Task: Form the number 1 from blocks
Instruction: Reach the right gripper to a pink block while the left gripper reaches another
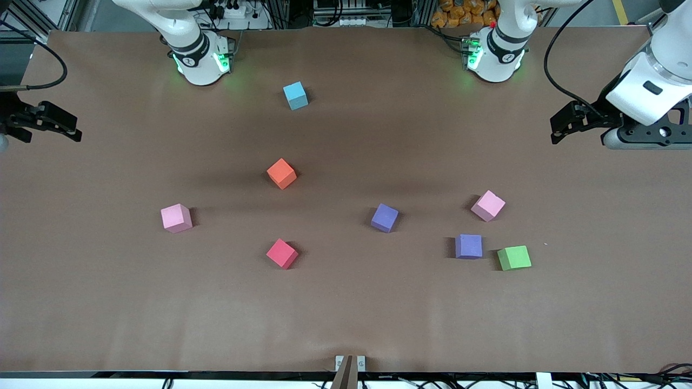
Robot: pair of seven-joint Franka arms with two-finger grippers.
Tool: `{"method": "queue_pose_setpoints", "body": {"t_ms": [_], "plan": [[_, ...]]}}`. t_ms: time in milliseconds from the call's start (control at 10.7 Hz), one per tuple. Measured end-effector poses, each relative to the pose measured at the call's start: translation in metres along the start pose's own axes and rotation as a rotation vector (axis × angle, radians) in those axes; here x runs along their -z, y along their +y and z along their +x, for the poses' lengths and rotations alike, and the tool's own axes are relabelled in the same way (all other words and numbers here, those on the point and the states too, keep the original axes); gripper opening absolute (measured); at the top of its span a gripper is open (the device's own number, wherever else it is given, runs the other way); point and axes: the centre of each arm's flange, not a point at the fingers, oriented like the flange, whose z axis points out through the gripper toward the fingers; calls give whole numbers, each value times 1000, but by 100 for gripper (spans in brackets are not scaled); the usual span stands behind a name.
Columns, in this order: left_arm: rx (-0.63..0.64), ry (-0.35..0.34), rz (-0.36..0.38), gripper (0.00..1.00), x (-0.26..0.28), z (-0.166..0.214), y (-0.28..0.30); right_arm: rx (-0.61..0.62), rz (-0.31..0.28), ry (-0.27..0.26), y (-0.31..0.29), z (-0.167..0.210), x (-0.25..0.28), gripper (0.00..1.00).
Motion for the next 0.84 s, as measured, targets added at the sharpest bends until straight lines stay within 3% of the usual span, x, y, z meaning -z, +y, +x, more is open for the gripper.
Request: {"method": "queue_pose_setpoints", "body": {"t_ms": [188,375,656,844], "plan": [[-33,-43,5,100,-28,5,-2,1,1,-30,0,5,-13,100],[-54,-61,6,100,-86,17,-1,8,4,-102,-3,30,-59,100],[-284,-37,0,100,-178,17,-2,88,9,-172,-18,73,-138,100],[-382,-16,3,100,-233,4,0,184,16,-172,-22,93,-187,100]]}}
